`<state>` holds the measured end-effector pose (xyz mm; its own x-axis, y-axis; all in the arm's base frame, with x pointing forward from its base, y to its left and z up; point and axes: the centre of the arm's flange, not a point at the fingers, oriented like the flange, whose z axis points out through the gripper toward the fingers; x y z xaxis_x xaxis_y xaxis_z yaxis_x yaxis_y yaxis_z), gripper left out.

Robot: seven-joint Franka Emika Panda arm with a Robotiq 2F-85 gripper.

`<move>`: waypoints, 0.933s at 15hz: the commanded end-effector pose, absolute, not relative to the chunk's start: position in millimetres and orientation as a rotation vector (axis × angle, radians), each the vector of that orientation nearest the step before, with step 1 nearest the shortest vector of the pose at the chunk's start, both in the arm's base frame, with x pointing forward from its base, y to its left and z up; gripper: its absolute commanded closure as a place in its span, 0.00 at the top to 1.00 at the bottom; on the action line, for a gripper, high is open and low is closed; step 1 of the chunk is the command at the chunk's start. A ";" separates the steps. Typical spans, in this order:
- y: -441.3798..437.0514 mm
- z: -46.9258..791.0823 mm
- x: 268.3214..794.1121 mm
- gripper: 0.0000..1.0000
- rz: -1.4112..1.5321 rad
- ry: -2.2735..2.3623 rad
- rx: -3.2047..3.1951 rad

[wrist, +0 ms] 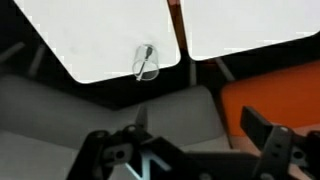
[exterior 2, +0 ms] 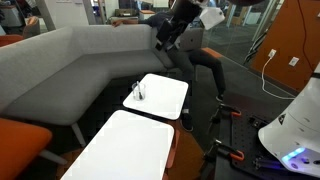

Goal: Put the marker on the left table

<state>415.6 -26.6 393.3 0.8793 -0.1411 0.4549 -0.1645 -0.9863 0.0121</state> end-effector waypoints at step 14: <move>-115.4 221.9 590.1 0.87 0.406 -0.640 2.869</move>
